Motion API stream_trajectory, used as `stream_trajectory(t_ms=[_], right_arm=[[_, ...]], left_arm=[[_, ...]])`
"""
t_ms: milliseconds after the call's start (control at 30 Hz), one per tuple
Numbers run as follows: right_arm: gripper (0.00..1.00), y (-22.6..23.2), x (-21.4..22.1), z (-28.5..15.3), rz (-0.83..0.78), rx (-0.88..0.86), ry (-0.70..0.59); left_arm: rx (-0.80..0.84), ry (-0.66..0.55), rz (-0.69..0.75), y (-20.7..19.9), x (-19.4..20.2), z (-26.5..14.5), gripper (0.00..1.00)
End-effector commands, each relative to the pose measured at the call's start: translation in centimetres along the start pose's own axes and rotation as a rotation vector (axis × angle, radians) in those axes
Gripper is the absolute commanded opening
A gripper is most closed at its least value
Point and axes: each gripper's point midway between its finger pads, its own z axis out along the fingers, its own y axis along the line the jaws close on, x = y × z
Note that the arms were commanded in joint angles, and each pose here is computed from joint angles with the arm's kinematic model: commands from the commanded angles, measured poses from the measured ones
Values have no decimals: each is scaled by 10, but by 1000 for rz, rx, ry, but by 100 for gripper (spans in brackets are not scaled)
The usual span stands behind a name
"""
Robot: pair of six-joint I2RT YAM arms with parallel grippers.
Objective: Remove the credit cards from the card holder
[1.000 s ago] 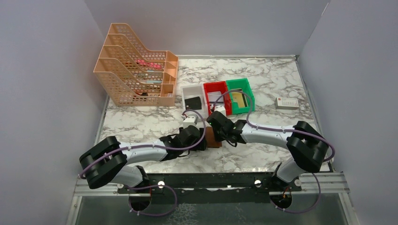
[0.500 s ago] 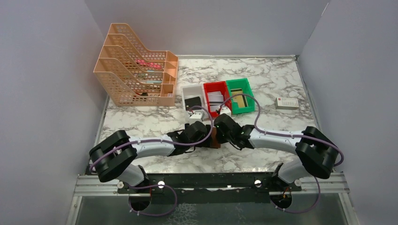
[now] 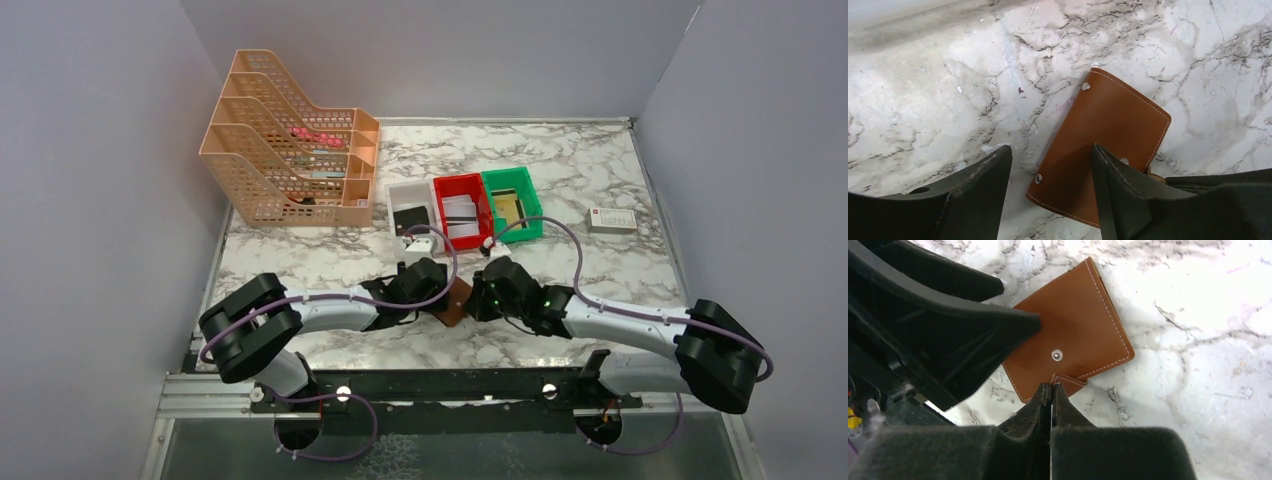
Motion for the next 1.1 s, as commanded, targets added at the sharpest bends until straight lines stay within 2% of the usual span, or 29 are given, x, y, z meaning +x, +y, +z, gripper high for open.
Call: stream_trajectory(t_ms=[0,233,400,500,600,1067], right_arm=[[1,-9,4,-6,75,26,-29],[5,-71,15,-16,178,319,-87],[12,-86,24,-24,212,404,-69],[25,-87,25,-25,225,397,-77],[31,-82,25,-22,231,350,-91],[32,-56,20,-10,321,150,-79]], left_arm=[[-107,130,42,35,41,2,62],[-108,157,69,33,43,5,61],[-83,172,96,24,42,6,60],[-66,172,102,19,41,4,61],[-47,167,109,13,38,2,61],[-2,164,122,-1,33,-2,63]])
